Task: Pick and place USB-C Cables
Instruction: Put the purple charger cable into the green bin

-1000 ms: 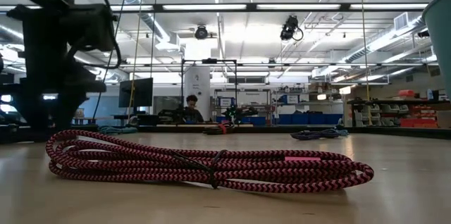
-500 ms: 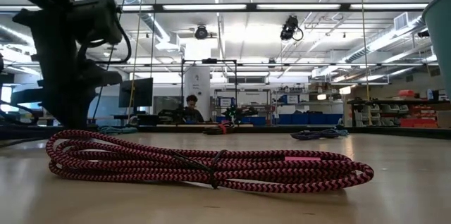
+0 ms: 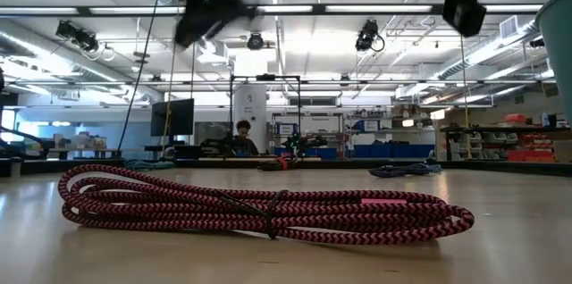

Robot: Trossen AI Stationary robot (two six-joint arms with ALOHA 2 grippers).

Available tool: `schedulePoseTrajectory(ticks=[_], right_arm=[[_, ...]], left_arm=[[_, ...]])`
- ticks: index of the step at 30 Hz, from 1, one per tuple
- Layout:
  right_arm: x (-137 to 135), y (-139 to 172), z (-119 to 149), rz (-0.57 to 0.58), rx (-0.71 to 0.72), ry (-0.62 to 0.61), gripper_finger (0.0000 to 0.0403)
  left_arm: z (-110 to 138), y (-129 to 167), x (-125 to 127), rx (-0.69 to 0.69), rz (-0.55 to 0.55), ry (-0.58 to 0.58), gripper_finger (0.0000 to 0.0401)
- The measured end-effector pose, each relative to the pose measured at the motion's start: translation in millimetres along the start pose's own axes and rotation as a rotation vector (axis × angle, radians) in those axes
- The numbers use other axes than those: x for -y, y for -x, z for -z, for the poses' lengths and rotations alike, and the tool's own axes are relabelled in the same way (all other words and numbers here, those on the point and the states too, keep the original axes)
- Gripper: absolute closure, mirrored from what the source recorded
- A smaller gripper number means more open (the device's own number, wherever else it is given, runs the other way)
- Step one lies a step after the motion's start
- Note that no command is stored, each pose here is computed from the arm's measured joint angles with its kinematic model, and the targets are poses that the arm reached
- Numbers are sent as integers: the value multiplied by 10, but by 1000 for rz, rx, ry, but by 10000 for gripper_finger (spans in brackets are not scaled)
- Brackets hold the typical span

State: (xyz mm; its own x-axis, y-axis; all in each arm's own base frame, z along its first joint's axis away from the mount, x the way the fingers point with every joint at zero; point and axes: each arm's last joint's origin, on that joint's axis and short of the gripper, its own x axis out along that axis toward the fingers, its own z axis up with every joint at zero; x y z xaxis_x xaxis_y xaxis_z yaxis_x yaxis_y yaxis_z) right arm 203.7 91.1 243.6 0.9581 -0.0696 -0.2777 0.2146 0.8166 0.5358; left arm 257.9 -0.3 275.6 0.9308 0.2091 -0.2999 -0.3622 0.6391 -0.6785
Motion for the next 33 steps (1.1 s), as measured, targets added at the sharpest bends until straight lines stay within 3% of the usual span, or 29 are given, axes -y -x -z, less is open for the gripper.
schedulePoseTrajectory(ticks=[2, 5, 8, 12, 18, 22, 27, 33], right_arm=[[85, -52, 31, -23, 68, -41, 276], [122, -104, -55, -103, 212, -72, 274], [82, -146, -199, -174, 328, -29, 261], [-54, -278, -411, -205, 377, 77, 228], [-168, -582, -578, -48, 388, 194, 178], [-222, -735, -641, -25, 391, 215, 168], [-289, -843, -669, -44, 383, 234, 189], [-297, -811, -670, -42, 360, 299, 284]], left_arm=[[-126, 26, 179, 126, 125, -45, 379], [-277, 65, 357, 266, 228, -85, 378], [-358, 45, 451, 327, 272, -93, 380], [-379, -98, 534, 324, 278, -94, 378], [-386, -373, 676, 287, 297, -109, 374], [-445, -491, 791, 300, 315, -140, 378], [-482, -579, 880, 299, 321, -199, 367], [-501, -603, 918, 295, 323, -216, 364]])
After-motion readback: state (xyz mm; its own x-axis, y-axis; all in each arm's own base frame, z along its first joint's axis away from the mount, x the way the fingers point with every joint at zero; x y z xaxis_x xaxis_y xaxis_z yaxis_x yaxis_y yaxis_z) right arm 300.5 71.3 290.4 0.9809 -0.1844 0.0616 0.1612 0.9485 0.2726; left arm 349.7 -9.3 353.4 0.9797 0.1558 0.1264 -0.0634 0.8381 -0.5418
